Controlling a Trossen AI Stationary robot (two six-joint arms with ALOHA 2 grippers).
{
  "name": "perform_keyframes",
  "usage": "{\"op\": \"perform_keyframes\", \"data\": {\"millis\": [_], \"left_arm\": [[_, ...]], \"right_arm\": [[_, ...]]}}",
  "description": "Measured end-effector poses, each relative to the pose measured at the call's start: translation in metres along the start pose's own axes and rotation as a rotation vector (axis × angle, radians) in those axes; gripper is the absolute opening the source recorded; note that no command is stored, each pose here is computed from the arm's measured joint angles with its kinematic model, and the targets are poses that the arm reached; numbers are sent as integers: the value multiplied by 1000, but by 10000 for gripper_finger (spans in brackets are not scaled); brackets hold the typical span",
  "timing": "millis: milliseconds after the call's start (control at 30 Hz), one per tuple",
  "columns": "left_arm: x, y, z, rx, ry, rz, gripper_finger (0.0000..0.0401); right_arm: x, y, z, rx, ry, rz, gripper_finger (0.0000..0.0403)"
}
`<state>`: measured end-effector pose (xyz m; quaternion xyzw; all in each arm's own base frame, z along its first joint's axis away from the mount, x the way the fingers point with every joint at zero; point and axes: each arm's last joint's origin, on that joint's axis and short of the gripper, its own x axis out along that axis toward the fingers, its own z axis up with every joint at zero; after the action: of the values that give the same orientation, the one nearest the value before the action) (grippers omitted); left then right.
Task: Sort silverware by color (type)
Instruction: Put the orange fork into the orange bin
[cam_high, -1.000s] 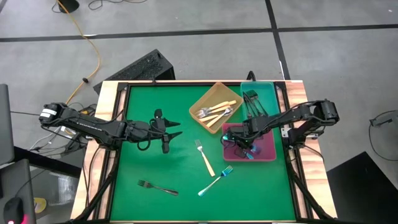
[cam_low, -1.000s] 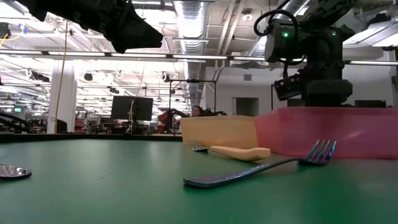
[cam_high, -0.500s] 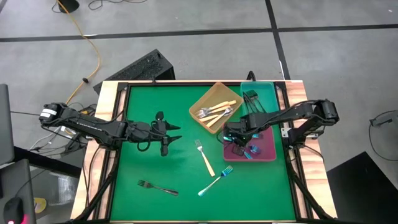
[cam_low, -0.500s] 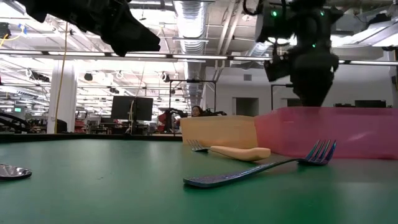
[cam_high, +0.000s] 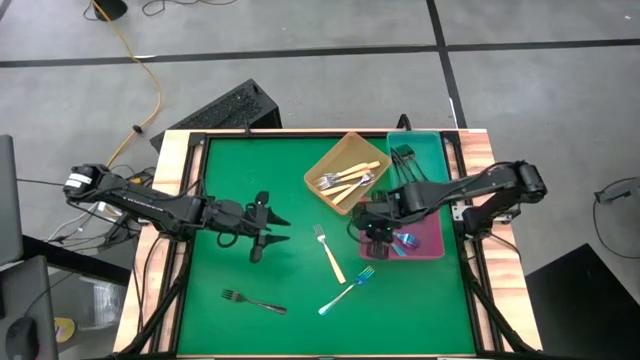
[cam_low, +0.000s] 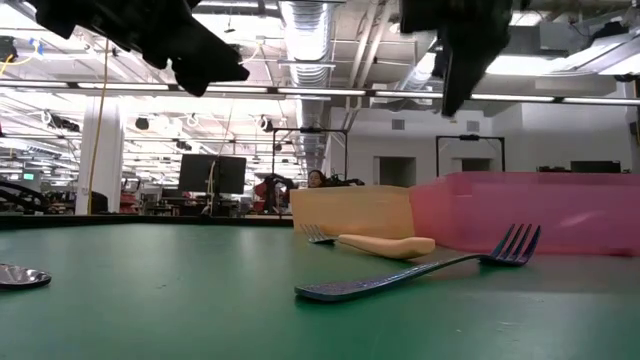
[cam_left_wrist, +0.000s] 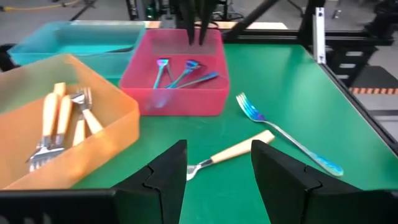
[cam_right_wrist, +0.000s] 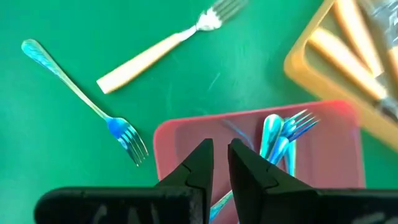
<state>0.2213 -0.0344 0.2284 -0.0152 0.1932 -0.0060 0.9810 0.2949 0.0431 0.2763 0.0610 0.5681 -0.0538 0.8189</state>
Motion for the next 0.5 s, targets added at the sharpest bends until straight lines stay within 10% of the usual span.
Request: {"op": "perform_keyframes", "data": {"millis": [500], "left_arm": [[-1, -19, 17, 55, -10, -70, 163]], "right_arm": [[-71, 49, -5, -205, -53, -81, 73]]}}
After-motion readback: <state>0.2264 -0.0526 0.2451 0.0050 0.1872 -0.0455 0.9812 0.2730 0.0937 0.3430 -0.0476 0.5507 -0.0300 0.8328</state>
